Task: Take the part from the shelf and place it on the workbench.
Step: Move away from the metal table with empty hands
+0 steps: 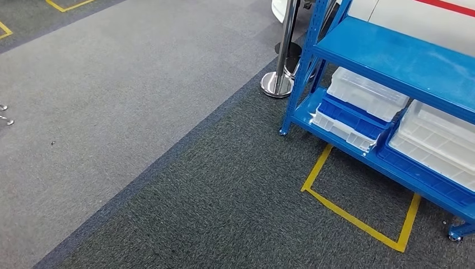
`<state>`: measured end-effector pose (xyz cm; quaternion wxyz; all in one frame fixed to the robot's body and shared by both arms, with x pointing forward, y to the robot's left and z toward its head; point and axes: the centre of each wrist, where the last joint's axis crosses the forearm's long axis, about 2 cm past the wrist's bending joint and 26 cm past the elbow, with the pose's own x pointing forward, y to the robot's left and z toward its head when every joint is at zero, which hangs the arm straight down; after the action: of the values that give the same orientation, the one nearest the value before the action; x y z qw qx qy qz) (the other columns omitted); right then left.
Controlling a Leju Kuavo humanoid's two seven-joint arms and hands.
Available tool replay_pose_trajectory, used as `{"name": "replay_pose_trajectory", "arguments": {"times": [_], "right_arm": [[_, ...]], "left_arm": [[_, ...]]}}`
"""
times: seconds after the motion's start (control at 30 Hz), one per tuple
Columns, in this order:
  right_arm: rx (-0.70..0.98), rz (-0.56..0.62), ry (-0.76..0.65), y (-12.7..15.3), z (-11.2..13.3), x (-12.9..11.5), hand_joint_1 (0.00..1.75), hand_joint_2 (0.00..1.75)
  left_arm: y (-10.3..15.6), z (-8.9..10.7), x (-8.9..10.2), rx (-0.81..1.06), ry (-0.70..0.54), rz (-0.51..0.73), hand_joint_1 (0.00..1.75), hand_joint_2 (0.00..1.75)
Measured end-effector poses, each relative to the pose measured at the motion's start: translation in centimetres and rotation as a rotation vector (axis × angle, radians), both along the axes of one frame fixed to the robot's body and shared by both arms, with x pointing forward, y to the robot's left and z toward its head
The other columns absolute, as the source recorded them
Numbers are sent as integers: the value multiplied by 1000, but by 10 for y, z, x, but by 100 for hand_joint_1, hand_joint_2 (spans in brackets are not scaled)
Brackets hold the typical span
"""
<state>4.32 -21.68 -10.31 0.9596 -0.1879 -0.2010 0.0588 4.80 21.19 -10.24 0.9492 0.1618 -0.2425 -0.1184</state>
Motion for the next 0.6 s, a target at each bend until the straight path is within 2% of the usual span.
{"name": "replay_pose_trajectory", "arguments": {"times": [0.6], "right_arm": [[1,1,-1,-1,0,0,0,0]], "left_arm": [[1,-1,-2,-62,-35,-27,0,0]]}}
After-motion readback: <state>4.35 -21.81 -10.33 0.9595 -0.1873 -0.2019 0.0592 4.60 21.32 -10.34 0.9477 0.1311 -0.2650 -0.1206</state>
